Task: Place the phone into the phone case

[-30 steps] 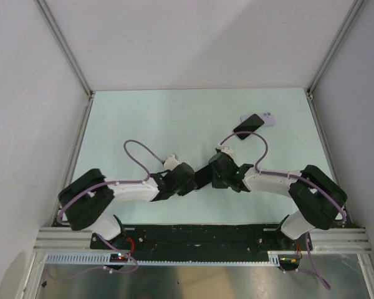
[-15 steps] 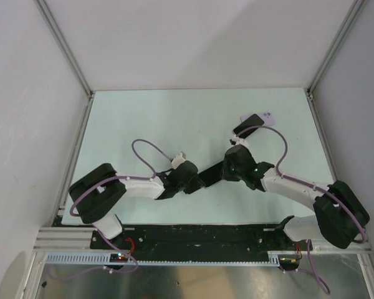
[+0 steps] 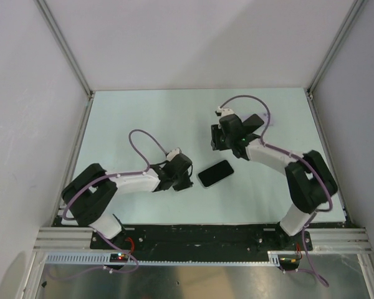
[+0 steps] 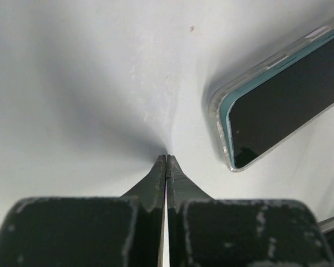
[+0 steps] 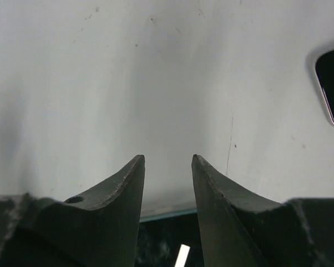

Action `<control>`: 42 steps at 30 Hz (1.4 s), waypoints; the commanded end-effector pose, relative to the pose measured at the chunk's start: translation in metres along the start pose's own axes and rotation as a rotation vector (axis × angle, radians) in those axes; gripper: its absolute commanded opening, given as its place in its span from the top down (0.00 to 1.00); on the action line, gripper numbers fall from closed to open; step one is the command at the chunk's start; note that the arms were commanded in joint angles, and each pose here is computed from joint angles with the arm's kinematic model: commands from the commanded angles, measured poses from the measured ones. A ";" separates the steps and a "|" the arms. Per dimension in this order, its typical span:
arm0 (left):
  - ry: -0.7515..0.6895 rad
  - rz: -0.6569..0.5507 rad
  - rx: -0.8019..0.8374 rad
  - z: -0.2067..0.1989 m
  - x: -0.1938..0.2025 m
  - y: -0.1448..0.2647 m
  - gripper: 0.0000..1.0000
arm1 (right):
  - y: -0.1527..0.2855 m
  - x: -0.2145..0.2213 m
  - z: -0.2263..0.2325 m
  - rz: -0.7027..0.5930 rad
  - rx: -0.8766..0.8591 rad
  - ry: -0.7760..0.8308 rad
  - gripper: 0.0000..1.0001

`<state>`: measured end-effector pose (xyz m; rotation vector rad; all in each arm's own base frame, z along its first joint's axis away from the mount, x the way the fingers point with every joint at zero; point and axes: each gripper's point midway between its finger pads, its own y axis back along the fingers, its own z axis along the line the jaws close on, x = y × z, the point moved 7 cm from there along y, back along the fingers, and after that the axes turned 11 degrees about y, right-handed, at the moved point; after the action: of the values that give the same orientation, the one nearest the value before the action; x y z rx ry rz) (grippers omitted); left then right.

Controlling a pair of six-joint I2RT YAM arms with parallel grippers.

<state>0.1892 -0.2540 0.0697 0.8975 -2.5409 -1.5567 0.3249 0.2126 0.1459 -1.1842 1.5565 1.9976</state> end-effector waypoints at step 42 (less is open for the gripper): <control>-0.045 -0.005 -0.057 -0.018 -0.033 -0.020 1.00 | 0.036 0.139 0.040 0.412 -0.219 -0.209 0.60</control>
<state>0.2276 -0.2740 0.0738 0.8504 -2.5300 -1.5819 0.2541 0.1893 0.0776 -0.8475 1.6219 2.3062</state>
